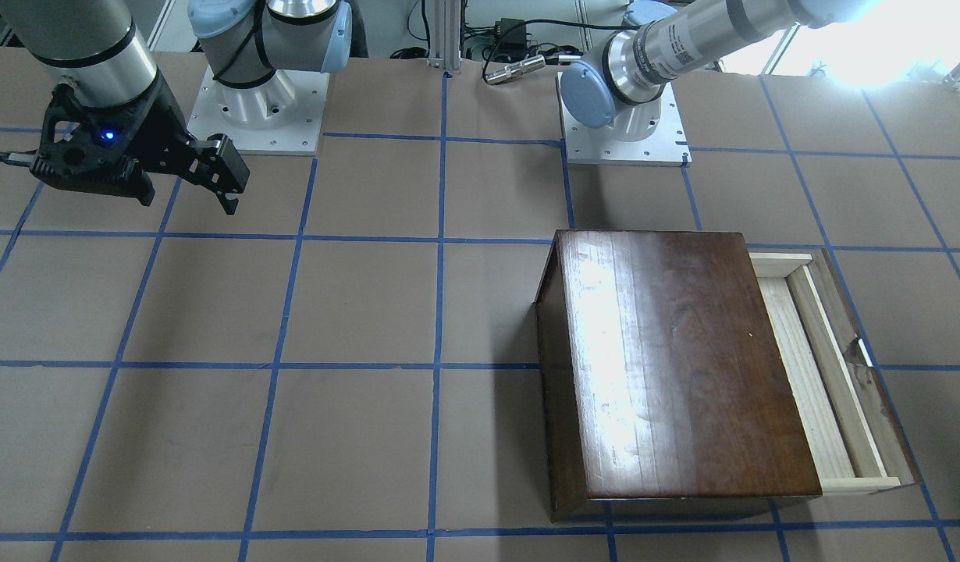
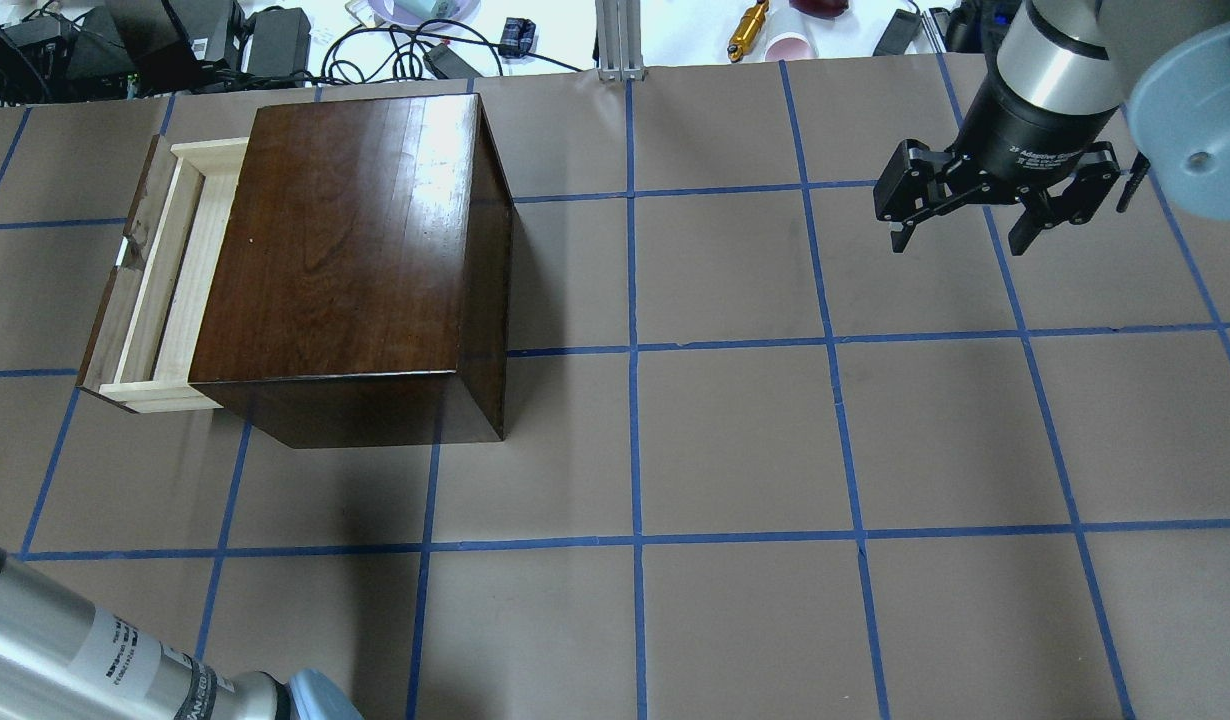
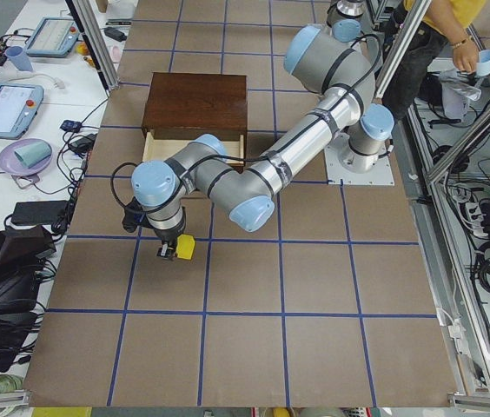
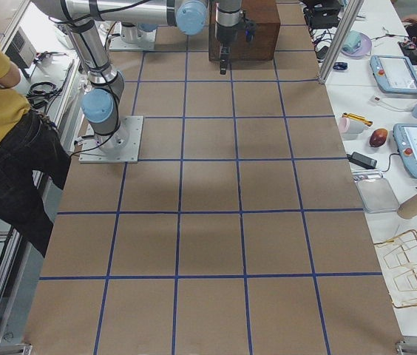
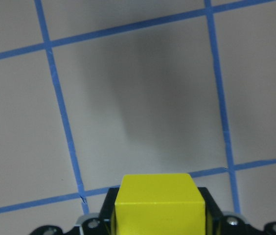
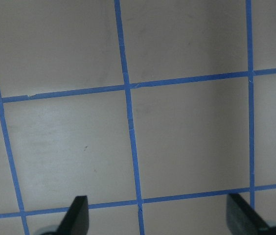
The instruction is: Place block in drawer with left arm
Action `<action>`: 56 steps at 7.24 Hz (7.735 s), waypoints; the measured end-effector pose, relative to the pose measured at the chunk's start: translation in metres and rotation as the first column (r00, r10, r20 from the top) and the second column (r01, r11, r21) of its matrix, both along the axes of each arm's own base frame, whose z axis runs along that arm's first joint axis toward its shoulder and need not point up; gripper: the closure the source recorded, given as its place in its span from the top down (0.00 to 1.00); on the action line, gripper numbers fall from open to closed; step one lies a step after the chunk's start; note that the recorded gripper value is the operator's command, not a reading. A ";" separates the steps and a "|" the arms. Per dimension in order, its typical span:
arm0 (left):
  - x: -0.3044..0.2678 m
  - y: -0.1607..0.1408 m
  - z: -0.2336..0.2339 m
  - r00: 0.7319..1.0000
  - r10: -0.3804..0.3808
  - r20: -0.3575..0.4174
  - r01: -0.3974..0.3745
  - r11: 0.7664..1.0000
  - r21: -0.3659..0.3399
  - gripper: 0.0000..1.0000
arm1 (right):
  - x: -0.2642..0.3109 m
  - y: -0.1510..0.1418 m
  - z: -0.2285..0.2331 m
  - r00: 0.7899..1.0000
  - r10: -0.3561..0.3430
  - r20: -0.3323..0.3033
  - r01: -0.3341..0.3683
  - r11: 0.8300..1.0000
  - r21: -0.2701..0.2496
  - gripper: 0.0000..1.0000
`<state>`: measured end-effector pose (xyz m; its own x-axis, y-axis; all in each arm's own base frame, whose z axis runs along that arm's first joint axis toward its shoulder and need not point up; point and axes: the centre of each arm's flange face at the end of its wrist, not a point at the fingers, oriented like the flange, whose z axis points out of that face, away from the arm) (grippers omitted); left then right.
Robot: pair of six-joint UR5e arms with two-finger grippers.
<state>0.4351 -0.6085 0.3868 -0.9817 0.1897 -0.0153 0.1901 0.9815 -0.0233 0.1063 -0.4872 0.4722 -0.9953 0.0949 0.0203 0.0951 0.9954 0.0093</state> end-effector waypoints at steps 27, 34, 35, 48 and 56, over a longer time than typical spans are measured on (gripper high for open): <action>-0.313 -0.007 -0.060 0.969 0.237 -0.078 -0.231 0.970 0.078 1.00 | 0.000 0.000 0.000 1.000 0.000 0.000 0.000 1.000 0.001 1.00; -0.326 0.017 0.022 0.972 0.227 -0.067 -0.225 0.974 0.040 1.00 | 0.000 0.000 0.000 1.000 0.000 0.000 0.000 1.000 0.000 1.00; -0.334 0.030 0.047 0.972 0.224 -0.067 -0.221 0.974 0.046 1.00 | 0.000 0.000 0.000 1.000 0.000 0.000 0.000 1.000 0.000 1.00; -0.501 0.104 0.131 0.985 0.164 -0.050 -0.161 0.985 0.056 1.00 | 0.000 0.000 0.000 1.000 0.000 0.000 0.000 1.000 0.001 1.00; -0.549 0.096 0.121 0.995 0.098 -0.034 -0.096 0.995 0.041 1.00 | 0.000 0.000 0.000 1.000 0.000 0.000 0.000 1.000 0.000 1.00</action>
